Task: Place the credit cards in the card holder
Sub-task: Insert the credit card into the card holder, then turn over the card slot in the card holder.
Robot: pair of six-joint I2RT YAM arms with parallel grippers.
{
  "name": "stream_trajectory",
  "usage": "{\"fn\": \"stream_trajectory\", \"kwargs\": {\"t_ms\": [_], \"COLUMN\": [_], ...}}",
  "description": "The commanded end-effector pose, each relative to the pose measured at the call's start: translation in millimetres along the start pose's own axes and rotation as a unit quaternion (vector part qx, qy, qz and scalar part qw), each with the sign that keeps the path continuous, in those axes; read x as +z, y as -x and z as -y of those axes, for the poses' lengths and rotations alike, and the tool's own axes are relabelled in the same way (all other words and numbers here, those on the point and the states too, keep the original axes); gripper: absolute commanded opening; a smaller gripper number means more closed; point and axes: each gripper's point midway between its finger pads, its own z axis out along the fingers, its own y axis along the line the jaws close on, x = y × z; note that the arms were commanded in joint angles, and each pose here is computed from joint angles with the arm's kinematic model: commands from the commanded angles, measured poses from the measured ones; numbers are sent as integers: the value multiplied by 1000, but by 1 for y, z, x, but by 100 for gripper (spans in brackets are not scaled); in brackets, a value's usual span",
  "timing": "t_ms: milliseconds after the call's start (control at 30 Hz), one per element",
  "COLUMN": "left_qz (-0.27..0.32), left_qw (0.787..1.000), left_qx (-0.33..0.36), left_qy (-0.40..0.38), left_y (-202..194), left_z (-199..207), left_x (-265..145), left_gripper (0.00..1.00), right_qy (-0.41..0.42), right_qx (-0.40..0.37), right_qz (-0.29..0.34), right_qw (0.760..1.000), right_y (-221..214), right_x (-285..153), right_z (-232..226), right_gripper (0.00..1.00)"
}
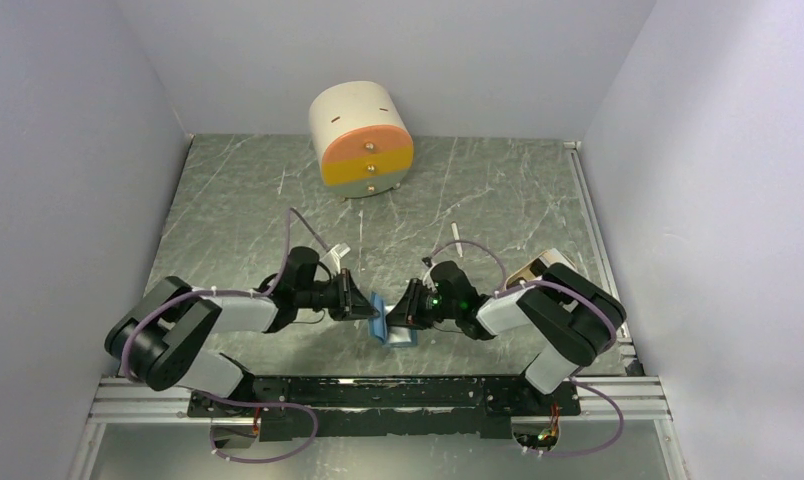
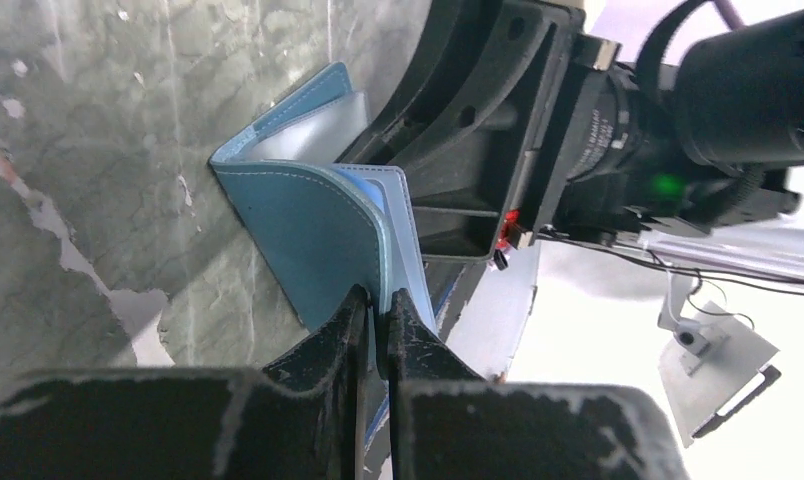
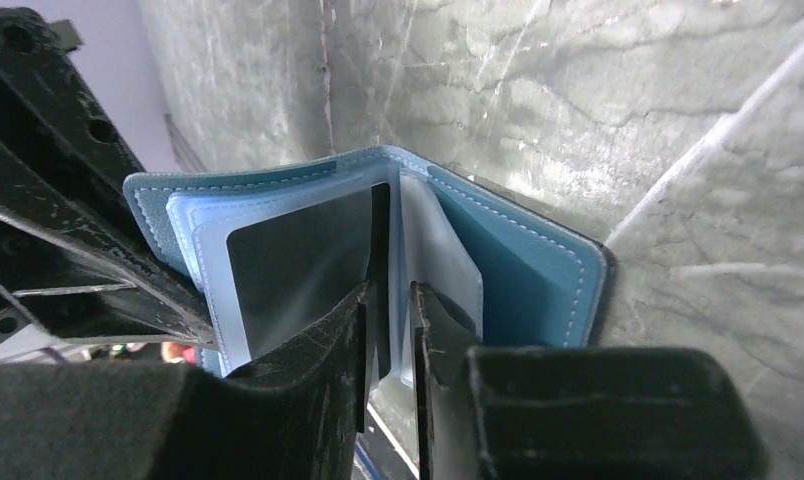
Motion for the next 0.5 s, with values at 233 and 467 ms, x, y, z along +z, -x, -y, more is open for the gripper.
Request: {"fn": "stream_trajectory", "kwargs": {"t_ms": [233, 467], "left_qz": [-9, -11], "left_qw": [986, 964], "left_qx": [24, 29], "left_qy": [165, 262], "left_y": [12, 25], "left_z": [-23, -26], "left_x": [-9, -28], "left_gripper": [9, 9], "right_qy": [-107, -95], "right_qx": [-91, -102], "right_qz": [38, 55], "right_qw": [989, 989], "right_y": [20, 28], "right_x": [-24, -40], "right_z": [13, -10], "right_gripper": [34, 37]}}
